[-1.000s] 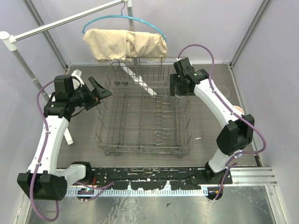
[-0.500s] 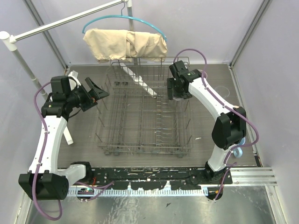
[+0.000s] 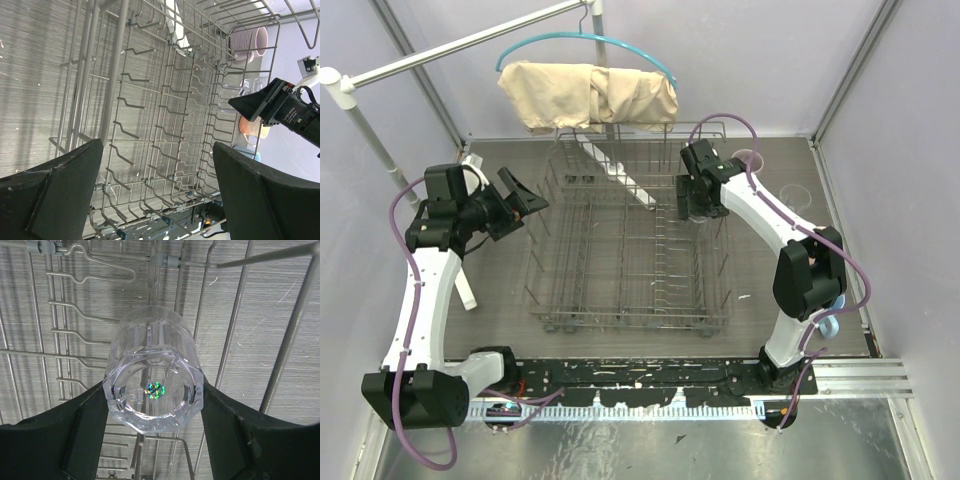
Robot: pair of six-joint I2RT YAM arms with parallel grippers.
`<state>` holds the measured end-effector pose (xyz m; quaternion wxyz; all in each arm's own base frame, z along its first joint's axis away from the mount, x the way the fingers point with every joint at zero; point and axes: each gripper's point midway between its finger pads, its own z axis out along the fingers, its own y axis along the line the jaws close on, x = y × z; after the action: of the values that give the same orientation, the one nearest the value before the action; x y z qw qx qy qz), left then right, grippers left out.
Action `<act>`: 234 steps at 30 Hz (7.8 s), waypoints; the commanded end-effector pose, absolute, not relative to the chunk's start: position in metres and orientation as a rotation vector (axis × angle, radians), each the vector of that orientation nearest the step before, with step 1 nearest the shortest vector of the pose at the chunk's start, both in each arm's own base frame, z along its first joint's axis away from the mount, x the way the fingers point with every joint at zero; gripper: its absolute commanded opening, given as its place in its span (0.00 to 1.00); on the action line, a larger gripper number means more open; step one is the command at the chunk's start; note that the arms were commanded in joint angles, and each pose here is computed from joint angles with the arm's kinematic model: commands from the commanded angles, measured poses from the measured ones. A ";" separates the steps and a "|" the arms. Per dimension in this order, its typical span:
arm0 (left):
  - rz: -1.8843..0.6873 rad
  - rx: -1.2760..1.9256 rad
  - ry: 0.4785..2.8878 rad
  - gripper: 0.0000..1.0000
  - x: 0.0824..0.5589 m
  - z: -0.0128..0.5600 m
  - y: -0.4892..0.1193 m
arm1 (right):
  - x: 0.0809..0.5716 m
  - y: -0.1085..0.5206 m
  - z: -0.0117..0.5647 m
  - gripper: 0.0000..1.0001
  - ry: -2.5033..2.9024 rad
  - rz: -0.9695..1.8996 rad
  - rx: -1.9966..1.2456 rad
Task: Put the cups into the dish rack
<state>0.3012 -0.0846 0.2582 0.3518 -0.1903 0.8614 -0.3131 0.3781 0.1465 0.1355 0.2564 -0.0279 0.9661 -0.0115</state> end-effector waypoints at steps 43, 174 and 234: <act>-1.127 -0.210 2.090 0.98 0.265 0.320 -0.147 | 0.385 -0.031 0.280 0.90 2.292 -0.218 0.425; -2.032 -0.282 1.899 0.95 0.311 0.423 -0.289 | 0.297 0.261 0.467 0.00 1.674 1.662 -0.014; -0.861 0.638 2.358 0.00 0.270 0.280 -0.412 | 0.349 0.034 0.323 1.00 2.157 0.569 0.311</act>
<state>0.2710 -0.4021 0.2736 0.2445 0.1984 0.8860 -0.3403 0.3472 0.0480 0.3235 0.4185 0.1399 0.8546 0.2739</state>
